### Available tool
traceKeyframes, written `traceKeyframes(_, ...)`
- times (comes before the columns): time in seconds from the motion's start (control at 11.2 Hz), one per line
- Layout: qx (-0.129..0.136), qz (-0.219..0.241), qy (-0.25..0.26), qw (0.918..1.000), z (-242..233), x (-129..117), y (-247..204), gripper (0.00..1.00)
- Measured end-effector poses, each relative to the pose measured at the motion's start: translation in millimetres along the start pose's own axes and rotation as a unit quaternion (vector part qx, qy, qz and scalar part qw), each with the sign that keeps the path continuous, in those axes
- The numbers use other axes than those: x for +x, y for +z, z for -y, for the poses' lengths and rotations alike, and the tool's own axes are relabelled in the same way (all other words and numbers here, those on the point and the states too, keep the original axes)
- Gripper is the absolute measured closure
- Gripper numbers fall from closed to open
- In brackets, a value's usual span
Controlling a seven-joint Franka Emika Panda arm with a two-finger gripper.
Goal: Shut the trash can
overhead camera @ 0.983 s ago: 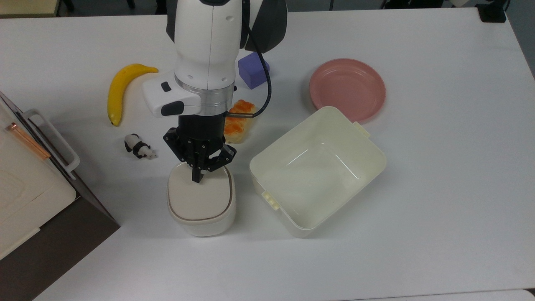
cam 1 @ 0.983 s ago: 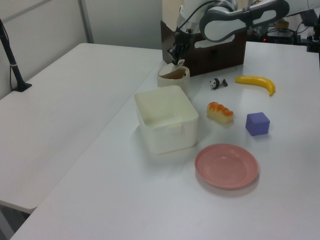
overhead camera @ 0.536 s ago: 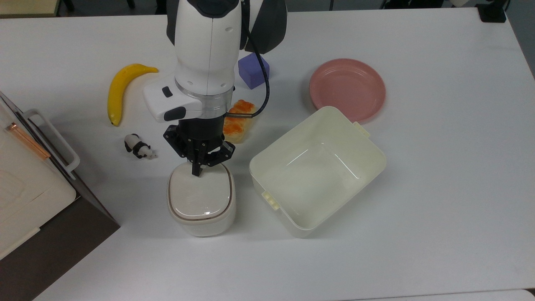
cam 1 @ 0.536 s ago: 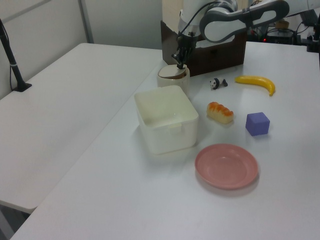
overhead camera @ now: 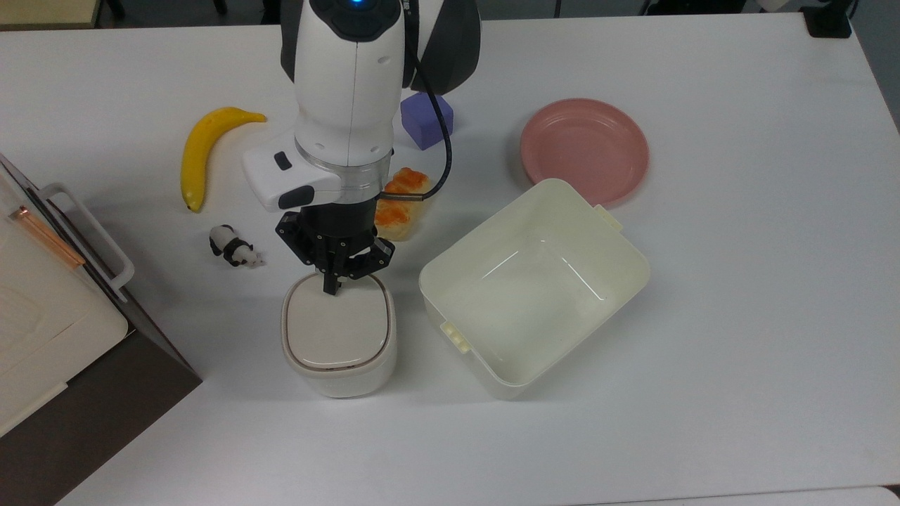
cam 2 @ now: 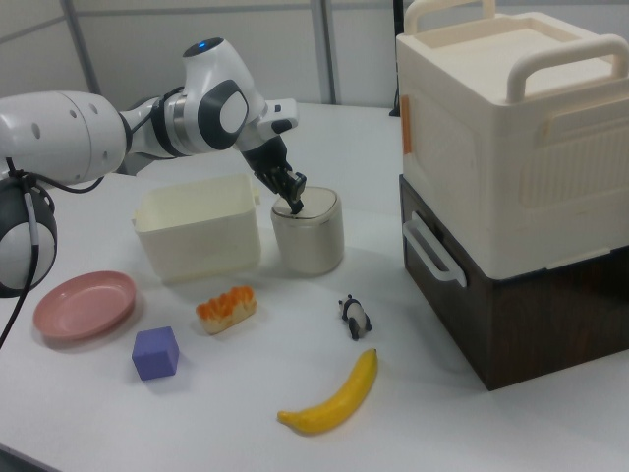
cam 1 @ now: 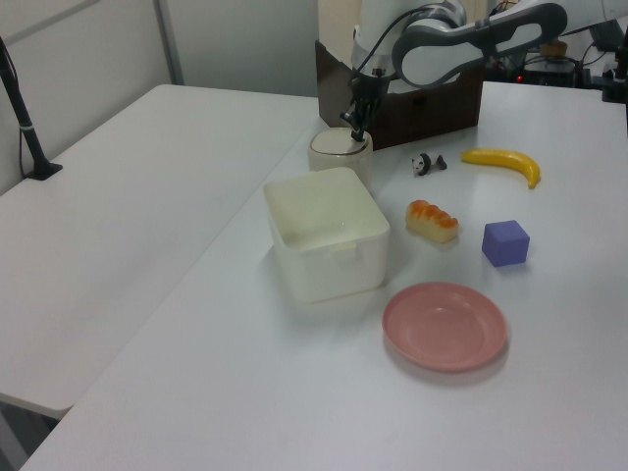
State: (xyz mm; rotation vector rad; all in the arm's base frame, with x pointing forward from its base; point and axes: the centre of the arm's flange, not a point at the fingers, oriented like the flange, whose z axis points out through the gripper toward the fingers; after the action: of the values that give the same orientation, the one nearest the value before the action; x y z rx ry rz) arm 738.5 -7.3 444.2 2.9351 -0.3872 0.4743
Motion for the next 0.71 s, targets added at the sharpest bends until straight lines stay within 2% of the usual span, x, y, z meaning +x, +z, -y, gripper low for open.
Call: traceKeyframes(0.71,-0.002,0.006,-0.008,0.9999,-0.2,-3.8,5.2,0.99)
